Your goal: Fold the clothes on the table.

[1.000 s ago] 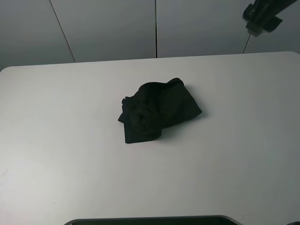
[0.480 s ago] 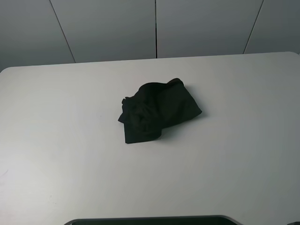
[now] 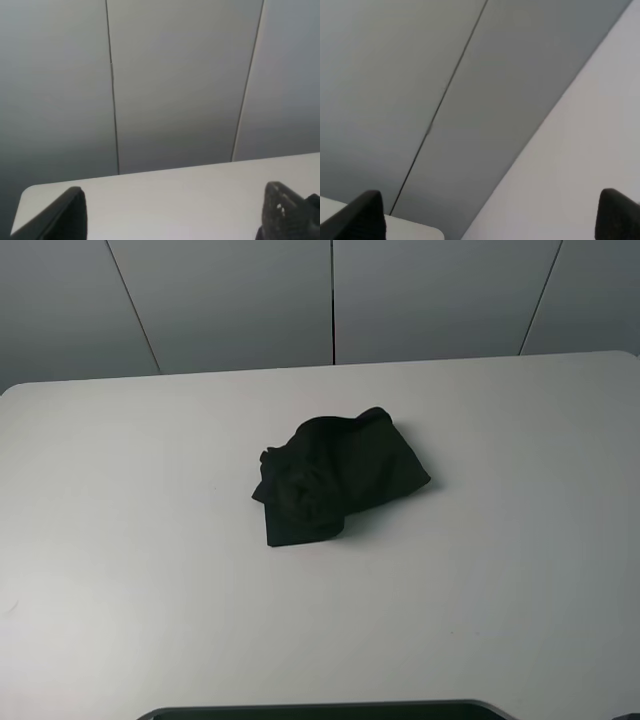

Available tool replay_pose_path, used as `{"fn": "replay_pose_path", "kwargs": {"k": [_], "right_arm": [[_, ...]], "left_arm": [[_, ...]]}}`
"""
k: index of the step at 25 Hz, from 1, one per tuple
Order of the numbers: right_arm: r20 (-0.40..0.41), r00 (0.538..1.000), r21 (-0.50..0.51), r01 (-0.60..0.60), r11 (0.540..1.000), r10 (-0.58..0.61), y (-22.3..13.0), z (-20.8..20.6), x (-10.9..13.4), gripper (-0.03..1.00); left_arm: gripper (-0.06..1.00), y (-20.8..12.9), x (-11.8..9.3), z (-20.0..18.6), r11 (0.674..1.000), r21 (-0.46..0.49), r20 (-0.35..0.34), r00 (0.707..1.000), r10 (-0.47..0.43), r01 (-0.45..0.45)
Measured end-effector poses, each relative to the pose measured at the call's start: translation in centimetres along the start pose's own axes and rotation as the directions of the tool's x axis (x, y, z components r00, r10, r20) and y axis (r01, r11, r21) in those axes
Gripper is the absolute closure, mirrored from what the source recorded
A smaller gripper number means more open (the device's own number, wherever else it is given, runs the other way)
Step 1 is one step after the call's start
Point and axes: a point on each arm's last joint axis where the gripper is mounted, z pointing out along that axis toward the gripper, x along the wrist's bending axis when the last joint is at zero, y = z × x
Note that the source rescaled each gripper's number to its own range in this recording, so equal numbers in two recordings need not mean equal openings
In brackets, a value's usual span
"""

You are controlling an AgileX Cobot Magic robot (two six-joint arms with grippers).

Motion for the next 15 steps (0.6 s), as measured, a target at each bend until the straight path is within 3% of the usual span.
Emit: {"fn": "replay_pose_path", "kwargs": {"k": [4,8,12,15], "right_arm": [[0.159,0.987,-0.025,-0.025,0.999,0.029,-1.1,-3.9,0.3,0.06],[0.280,0.958,-0.051,-0.042,0.998,0.055,-1.8,-7.2,1.7,0.06],[0.276,0.958,-0.058,-0.068,0.996,0.081,-1.2,-8.0,4.1,0.06],[0.190,0.977,-0.030,-0.098,0.995,0.102,-0.8,-6.7,6.8,0.06]], "left_arm": [[0.02,-1.0,0.2,-2.6,0.998,-0.064,-0.003,1.000,0.017,-0.017],[0.02,-2.1,-0.4,-5.4,0.990,-0.130,-0.136,0.990,0.030,-0.047],[0.02,-3.3,-2.3,-7.6,0.981,-0.166,-0.278,0.959,0.049,-0.098],[0.02,-4.3,-4.2,-9.0,0.972,-0.188,-0.342,0.937,0.072,-0.143]]}}
